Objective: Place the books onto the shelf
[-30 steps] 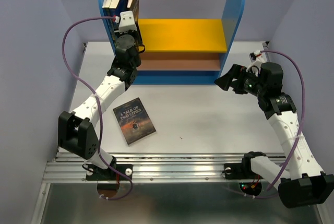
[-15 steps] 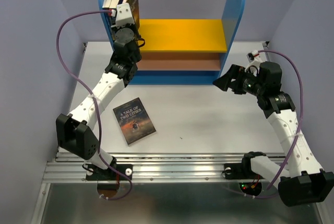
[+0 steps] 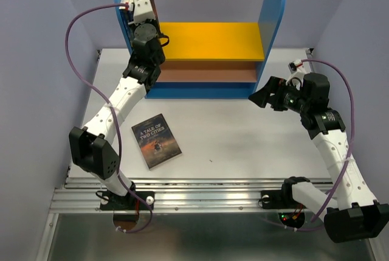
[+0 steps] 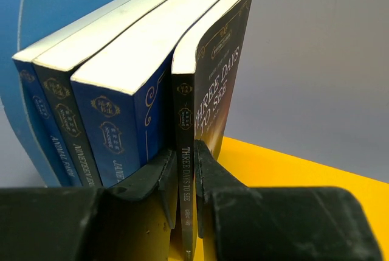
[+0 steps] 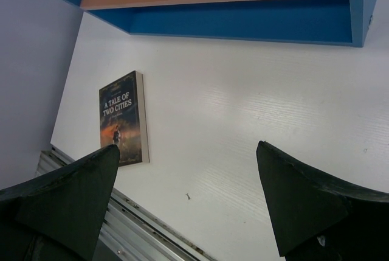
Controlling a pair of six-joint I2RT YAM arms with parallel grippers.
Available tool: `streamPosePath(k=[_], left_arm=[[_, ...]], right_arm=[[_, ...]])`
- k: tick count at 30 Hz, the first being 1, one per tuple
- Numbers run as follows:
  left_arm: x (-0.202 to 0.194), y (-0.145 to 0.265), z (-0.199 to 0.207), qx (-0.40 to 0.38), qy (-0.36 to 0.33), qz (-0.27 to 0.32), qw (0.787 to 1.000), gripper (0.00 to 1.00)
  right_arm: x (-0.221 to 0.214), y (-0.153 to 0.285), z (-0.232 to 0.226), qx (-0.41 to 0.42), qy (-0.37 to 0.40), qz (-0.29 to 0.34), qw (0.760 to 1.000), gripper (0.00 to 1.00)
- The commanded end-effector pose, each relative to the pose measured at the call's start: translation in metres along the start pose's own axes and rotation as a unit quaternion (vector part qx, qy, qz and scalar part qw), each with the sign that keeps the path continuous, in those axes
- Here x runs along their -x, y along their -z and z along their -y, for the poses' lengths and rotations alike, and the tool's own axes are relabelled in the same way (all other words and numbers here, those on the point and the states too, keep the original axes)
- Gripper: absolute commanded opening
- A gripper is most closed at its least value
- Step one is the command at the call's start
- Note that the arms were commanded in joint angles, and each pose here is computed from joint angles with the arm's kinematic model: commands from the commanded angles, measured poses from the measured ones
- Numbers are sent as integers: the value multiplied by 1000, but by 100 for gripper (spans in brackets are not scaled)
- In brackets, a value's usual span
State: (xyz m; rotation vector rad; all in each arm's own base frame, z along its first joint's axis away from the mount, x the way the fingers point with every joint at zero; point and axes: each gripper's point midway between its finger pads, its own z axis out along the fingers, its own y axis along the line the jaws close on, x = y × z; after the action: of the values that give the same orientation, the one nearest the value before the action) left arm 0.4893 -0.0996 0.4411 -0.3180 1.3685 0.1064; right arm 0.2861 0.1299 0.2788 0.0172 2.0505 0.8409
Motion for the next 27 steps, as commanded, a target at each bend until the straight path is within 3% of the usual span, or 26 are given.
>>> streamPosePath(k=[1,7,9,27], left_arm=[[38,14,-48,78,14,30,996,24],[39,19,-51,77,14,27,997,31],[38,20,-52,78,12,23,997,38],[58,41,-62,85,30,21,996,43]], right_arm=[[21,9,-14,12,28,30,999,100],[21,10,-14,12,26,31,999,100],[21,11,-16,15,27,31,999,100],[19,12,-19,24,27,29,999,100]])
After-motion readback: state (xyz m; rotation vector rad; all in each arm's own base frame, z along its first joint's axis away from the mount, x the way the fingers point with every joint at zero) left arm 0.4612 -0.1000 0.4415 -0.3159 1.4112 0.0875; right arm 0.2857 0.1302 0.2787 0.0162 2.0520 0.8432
